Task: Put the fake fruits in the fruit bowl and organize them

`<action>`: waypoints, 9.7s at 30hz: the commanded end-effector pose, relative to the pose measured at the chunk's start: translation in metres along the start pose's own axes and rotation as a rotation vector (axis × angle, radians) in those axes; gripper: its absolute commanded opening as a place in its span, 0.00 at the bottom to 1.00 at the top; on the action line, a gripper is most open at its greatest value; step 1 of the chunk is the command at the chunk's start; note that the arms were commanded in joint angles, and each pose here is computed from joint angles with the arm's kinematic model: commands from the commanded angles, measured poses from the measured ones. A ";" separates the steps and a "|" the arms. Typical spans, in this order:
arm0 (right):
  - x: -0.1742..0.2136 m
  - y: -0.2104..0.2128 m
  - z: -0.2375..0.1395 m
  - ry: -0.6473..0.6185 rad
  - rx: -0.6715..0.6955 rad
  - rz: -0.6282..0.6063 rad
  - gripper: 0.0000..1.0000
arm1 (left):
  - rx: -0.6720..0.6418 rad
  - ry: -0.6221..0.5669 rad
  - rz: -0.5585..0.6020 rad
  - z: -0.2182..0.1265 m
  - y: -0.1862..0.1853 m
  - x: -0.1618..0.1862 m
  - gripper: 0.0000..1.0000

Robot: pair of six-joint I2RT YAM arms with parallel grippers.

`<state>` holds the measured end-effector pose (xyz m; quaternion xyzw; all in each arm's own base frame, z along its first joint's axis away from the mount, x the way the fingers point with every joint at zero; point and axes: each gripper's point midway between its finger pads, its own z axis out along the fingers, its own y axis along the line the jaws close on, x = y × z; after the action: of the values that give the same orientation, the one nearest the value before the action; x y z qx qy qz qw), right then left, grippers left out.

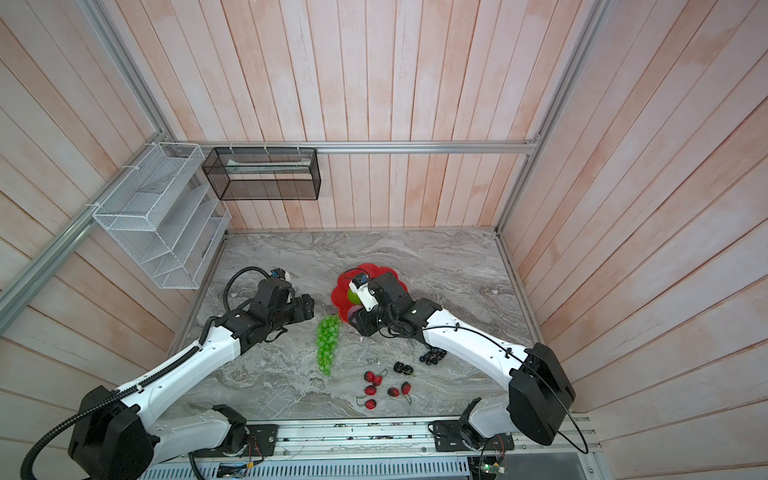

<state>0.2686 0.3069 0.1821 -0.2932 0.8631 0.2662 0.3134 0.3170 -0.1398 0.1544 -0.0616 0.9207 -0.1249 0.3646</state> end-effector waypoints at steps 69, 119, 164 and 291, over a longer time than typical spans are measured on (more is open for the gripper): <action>-0.015 -0.137 -0.061 -0.182 0.296 0.253 0.59 | 0.020 -0.039 -0.017 -0.004 -0.012 -0.029 0.89; 0.118 -0.239 -0.020 0.368 0.556 0.442 0.49 | 0.075 -0.022 0.027 0.034 -0.012 0.002 0.88; 0.016 -0.184 -0.110 -0.035 0.594 0.287 0.00 | 0.079 0.000 -0.016 0.033 -0.015 -0.002 0.88; 0.095 -0.226 -0.055 0.566 1.077 -0.102 0.00 | 0.072 -0.006 0.009 0.040 -0.006 0.007 0.88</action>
<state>0.3338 0.0833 0.0626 -0.2110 0.9128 -0.3143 0.1534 0.3367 -0.1557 0.1141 -0.0403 0.9200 -0.1517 0.3590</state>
